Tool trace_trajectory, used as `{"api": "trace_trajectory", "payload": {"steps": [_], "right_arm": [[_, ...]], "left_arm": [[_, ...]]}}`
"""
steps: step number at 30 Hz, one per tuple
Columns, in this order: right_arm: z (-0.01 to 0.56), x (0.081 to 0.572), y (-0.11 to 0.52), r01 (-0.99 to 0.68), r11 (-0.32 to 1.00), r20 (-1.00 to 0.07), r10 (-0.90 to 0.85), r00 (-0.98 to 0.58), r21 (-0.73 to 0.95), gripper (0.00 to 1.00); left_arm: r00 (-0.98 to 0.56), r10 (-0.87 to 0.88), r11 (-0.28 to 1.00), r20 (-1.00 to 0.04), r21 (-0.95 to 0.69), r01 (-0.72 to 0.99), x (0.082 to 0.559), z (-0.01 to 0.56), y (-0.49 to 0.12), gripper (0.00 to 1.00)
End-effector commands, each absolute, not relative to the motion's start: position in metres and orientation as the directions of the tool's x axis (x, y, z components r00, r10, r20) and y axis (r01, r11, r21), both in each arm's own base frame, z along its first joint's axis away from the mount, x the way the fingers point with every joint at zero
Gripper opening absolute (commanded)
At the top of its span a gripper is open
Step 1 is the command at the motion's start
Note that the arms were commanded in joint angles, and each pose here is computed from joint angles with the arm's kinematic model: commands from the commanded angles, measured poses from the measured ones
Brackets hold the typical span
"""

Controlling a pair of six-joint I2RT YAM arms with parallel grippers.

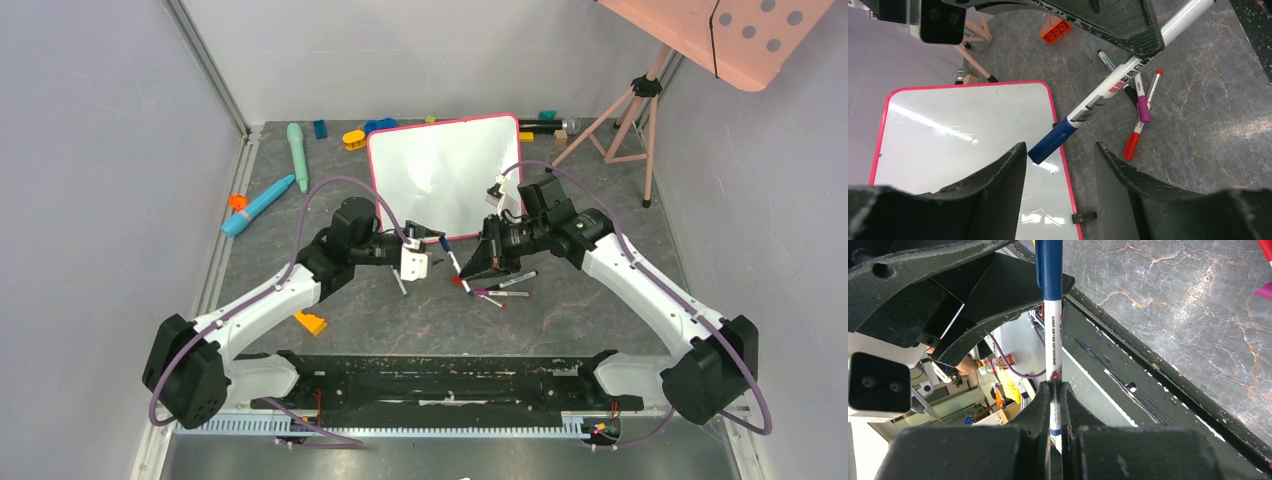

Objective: Write a sentence on the whiteboard
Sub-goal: Pass from the right arm to the left

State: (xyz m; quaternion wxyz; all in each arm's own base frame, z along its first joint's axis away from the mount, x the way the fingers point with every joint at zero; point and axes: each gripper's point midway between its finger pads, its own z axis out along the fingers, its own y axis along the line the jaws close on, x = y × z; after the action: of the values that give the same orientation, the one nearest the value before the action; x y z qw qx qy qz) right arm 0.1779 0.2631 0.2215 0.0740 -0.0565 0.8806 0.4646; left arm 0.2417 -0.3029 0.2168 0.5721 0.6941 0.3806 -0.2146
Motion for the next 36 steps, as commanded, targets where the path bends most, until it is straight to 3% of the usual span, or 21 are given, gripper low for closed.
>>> {"api": "trace_trajectory", "payload": {"steps": [1,10,12,17,18,20,22,25,29,32,36], "right_arm": [[0.241,0.183,0.275,-0.201,0.51,-0.21,-0.041,-0.977,0.836,0.0],[0.247,0.181,0.281,-0.203,0.5,-0.197,-0.066,-0.978,0.842,0.0],[0.247,0.181,0.282,-0.2,0.498,-0.192,-0.068,-0.979,0.844,0.0],[0.249,0.182,0.283,-0.203,0.493,-0.195,-0.069,-0.978,0.846,0.0],[0.248,0.183,0.283,-0.201,0.495,-0.195,-0.065,-0.979,0.845,0.07],[0.245,0.186,0.283,-0.206,0.502,-0.203,-0.062,-0.977,0.84,0.43],[0.247,0.191,0.28,-0.224,0.502,-0.226,-0.058,-0.972,0.835,0.71],[0.263,0.209,0.275,-0.289,0.508,-0.325,-0.019,-0.946,0.811,0.82],[0.277,0.229,0.271,-0.351,0.55,-0.434,0.024,-0.9,0.758,0.83],[0.281,0.244,0.26,-0.352,0.616,-0.509,0.095,-0.855,0.705,0.78],[0.279,0.246,0.261,-0.361,0.605,-0.535,0.128,-0.835,0.709,0.75]], "left_arm": [[0.686,0.276,-0.125,-0.673,0.683,0.72,0.239,0.222,-0.306,0.58],[0.72,0.314,-0.152,-0.619,0.715,0.682,0.244,0.215,-0.307,0.67],[0.721,0.316,-0.164,-0.616,0.714,0.681,0.244,0.213,-0.309,0.59],[0.731,0.328,-0.189,-0.598,0.717,0.671,0.242,0.209,-0.309,0.1],[0.729,0.329,-0.191,-0.6,0.714,0.674,0.242,0.209,-0.309,0.02],[0.726,0.324,-0.203,-0.607,0.704,0.68,0.237,0.208,-0.308,0.02],[0.718,0.316,-0.21,-0.62,0.693,0.69,0.231,0.209,-0.306,0.02],[0.672,0.325,-0.206,-0.666,0.643,0.737,0.219,0.203,-0.3,0.02],[0.466,0.35,-0.113,-0.813,0.457,0.882,0.201,0.2,-0.293,0.02],[0.236,0.344,-0.023,-0.909,0.243,0.97,0.188,0.203,-0.292,0.02],[-0.151,0.363,0.214,-0.919,-0.076,0.974,0.197,0.205,-0.291,0.02]]}}
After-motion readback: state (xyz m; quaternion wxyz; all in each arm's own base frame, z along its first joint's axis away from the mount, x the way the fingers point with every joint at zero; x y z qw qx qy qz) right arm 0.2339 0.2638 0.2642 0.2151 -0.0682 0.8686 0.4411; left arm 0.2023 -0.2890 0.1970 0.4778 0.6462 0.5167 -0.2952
